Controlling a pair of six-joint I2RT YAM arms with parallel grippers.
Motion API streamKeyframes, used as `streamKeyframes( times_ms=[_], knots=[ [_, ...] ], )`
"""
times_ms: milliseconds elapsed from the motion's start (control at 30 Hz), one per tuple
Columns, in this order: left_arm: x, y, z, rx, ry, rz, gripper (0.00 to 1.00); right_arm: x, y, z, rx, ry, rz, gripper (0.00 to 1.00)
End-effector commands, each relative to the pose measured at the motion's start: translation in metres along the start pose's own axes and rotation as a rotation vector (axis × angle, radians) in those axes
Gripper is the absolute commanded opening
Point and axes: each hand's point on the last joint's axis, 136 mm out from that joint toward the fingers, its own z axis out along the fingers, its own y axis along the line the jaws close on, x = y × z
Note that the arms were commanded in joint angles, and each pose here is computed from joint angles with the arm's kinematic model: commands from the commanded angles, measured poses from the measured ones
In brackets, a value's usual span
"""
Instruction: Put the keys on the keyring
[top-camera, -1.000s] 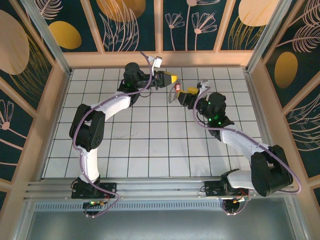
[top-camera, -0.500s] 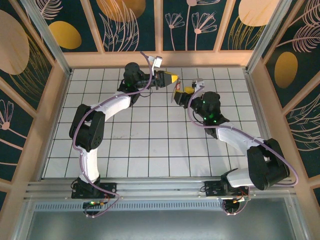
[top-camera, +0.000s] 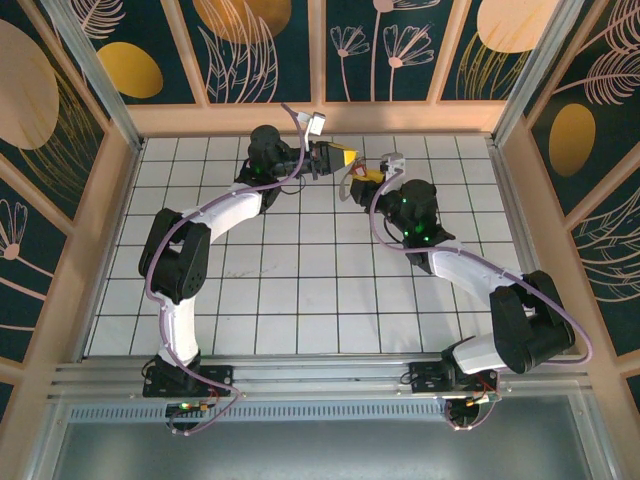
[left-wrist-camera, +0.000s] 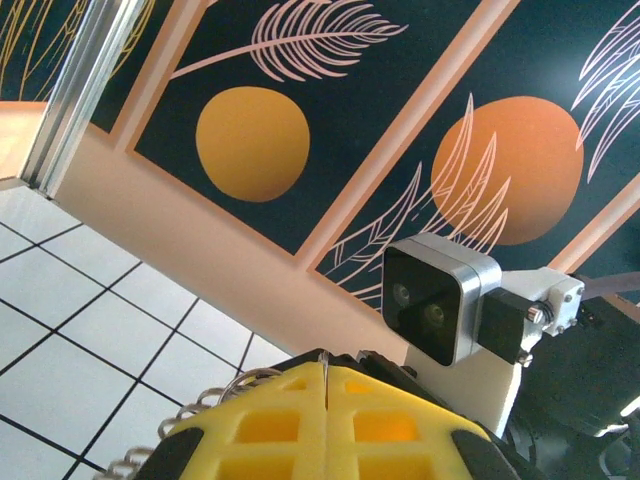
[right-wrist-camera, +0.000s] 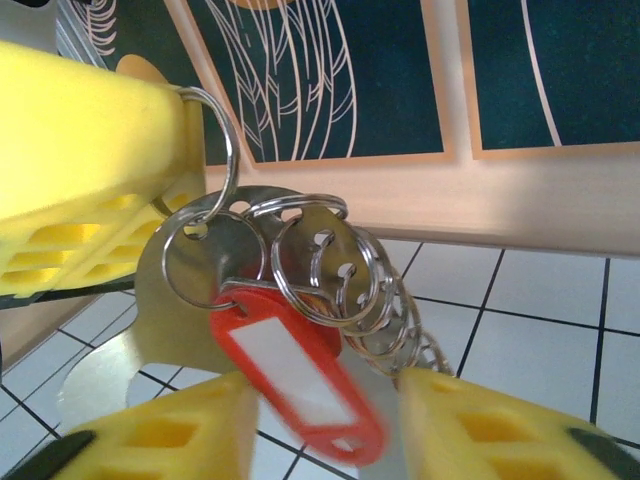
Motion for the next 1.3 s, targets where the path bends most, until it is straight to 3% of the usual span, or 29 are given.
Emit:
streamKeyframes(
  times_ms=[0,267,400,667,1267],
  knots=[
    [-0.026,-0.038,-0.001,0.061,-0.042,0.103,0.0,-0.016,0.007,-0.006,-0.005,-0.045,-0.04,0.34],
    [-0.025,-0.039,-0.002,0.063,-0.041,0.104,0.0,-0.021,0.007,-0.013,0.004,-0.054,-0.063,0.27],
    [-0.026,-0.041,-0.001,0.066,-0.04,0.106,0.0,-0.024,0.006,-0.014,0.014,-0.062,-0.067,0.44],
    [-0.025,-0.043,-0.001,0.071,-0.038,0.108,0.0,-0.028,-0.001,-0.009,0.048,-0.067,-0.069,0.44],
    [-0.026,-0.044,-0.001,0.073,-0.036,0.117,0.0,-0.026,0.003,-0.02,0.036,-0.064,-0.109,0.08]
  ],
)
